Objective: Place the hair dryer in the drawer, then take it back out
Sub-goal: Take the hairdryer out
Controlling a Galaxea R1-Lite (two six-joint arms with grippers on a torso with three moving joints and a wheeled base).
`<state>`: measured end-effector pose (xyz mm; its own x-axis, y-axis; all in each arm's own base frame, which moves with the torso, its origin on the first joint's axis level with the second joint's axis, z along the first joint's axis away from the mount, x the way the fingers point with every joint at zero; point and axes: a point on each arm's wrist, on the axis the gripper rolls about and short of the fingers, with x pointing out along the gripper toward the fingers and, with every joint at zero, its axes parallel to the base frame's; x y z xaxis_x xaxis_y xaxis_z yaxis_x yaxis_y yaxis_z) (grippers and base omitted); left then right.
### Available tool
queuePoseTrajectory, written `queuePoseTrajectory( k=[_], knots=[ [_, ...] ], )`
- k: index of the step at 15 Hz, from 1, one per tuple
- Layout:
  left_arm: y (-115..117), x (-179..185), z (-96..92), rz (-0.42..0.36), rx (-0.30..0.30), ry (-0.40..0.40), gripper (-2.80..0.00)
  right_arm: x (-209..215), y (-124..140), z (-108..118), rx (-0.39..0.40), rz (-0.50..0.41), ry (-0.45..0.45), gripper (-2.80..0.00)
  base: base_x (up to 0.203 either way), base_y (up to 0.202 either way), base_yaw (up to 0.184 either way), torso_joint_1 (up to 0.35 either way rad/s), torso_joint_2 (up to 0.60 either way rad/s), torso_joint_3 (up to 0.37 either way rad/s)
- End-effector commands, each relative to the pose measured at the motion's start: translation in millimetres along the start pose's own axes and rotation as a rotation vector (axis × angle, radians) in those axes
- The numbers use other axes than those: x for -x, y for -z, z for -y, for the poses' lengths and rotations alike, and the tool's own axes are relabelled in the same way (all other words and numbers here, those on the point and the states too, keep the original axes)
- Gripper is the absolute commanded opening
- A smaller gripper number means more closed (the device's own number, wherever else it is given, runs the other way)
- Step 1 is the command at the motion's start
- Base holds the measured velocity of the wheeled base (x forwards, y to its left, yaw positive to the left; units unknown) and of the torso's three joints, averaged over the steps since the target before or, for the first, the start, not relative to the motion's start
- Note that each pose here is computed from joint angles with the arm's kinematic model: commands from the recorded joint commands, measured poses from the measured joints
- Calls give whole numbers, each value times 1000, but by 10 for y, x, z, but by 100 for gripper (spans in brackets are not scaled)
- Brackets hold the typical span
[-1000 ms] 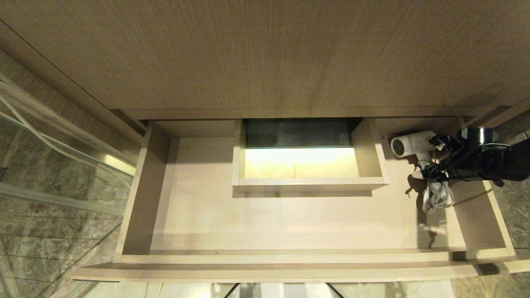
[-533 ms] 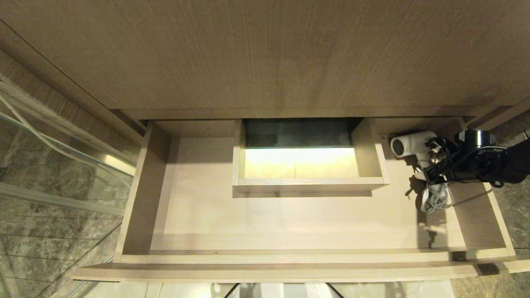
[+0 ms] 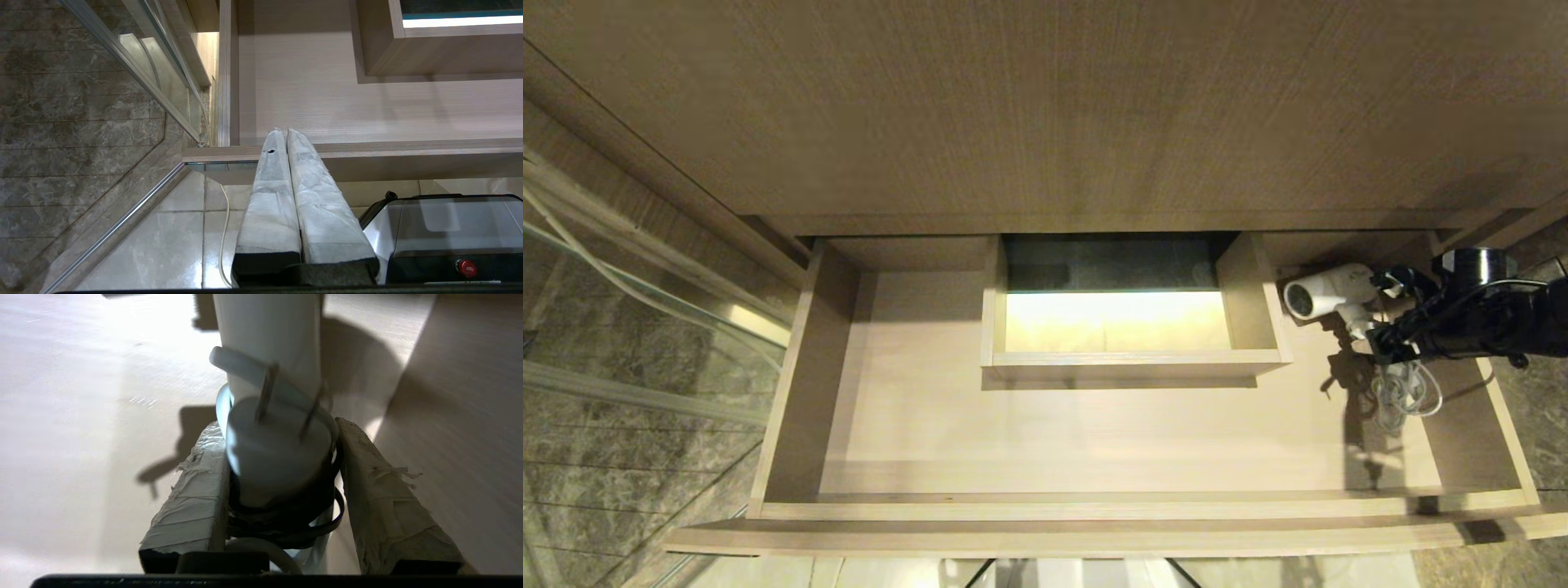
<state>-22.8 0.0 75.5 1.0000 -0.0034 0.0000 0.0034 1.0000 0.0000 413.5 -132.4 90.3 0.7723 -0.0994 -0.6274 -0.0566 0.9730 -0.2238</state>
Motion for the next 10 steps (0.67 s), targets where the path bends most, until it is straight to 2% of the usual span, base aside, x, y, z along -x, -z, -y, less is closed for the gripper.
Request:
queuePoseTrajectory(
  k=[1,4,10],
  knots=[
    [4,-1,0,-2,0,1,-280,279,-101,-2,9,38,12,-280,0,0,0,0,0,0],
    [4,-1,0,-2,0,0,-280,582,-141,-28,14,67,25,-280,0,0,0,0,0,0],
    [3,-1,0,-1,0,0,-280,1174,-61,-127,18,85,41,-280,0,0,0,0,0,0]
  ],
)
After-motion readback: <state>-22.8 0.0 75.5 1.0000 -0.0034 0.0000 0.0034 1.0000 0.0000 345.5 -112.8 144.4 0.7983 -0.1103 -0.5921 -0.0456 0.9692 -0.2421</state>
